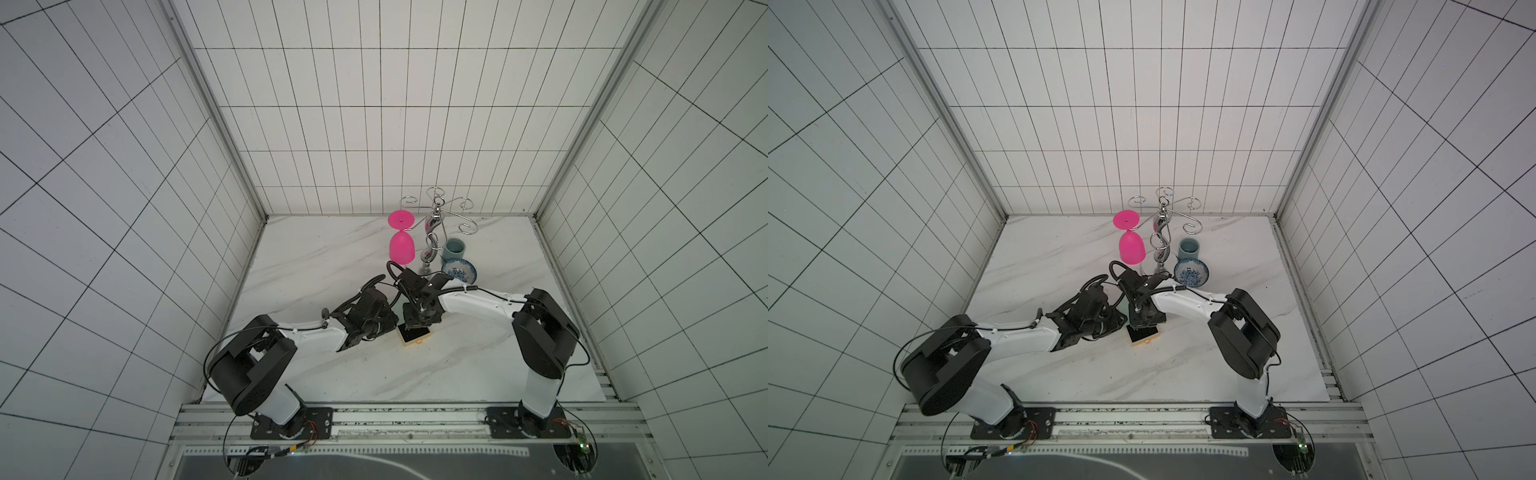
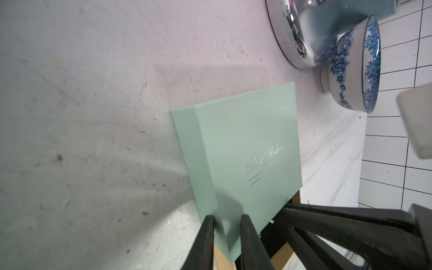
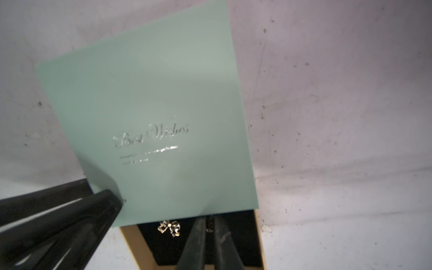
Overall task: Take out the earrings from the drawer-style jewelry box
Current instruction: Pick up the earring from the drawer.
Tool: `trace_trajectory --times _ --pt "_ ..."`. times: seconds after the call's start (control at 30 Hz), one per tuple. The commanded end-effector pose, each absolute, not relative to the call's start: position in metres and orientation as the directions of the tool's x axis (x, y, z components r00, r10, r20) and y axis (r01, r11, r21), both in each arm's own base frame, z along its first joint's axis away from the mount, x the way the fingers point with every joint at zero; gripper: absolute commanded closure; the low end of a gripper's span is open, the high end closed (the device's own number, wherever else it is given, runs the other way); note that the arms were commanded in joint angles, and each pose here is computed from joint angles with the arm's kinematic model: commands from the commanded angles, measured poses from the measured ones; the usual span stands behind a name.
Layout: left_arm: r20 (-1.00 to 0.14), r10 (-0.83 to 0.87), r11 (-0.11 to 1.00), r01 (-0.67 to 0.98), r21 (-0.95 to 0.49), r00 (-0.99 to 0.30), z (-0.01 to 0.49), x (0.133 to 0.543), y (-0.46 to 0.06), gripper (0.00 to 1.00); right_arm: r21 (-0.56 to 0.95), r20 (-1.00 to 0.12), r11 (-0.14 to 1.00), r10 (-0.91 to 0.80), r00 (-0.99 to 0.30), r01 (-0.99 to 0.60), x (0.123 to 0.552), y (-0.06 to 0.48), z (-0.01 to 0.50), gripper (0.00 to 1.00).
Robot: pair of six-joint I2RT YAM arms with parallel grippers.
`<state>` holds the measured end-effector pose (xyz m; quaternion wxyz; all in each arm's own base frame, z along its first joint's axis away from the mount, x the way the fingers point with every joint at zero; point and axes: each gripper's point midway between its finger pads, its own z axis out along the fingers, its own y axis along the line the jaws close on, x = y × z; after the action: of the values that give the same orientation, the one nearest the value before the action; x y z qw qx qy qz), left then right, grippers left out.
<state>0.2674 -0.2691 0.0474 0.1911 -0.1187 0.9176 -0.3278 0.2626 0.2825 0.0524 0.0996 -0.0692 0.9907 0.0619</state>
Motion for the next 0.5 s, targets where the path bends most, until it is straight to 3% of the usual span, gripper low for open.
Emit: trace_trajectory --times 0.0,0.47 --pt "-0.240 -0.336 0.788 -0.133 -0.600 -0.911 0.0283 0.2579 -0.2598 0.79 0.182 -0.250 0.974 -0.086 -0.964 -0.134 0.2731 0.2948 0.0845 0.90" --pt "-0.240 -0.334 0.790 -0.132 -0.599 -0.912 0.0277 0.2572 -0.2593 0.79 0.262 -0.221 0.961 -0.031 -0.975 -0.090 0.2676 0.2893 0.0803 1.00"
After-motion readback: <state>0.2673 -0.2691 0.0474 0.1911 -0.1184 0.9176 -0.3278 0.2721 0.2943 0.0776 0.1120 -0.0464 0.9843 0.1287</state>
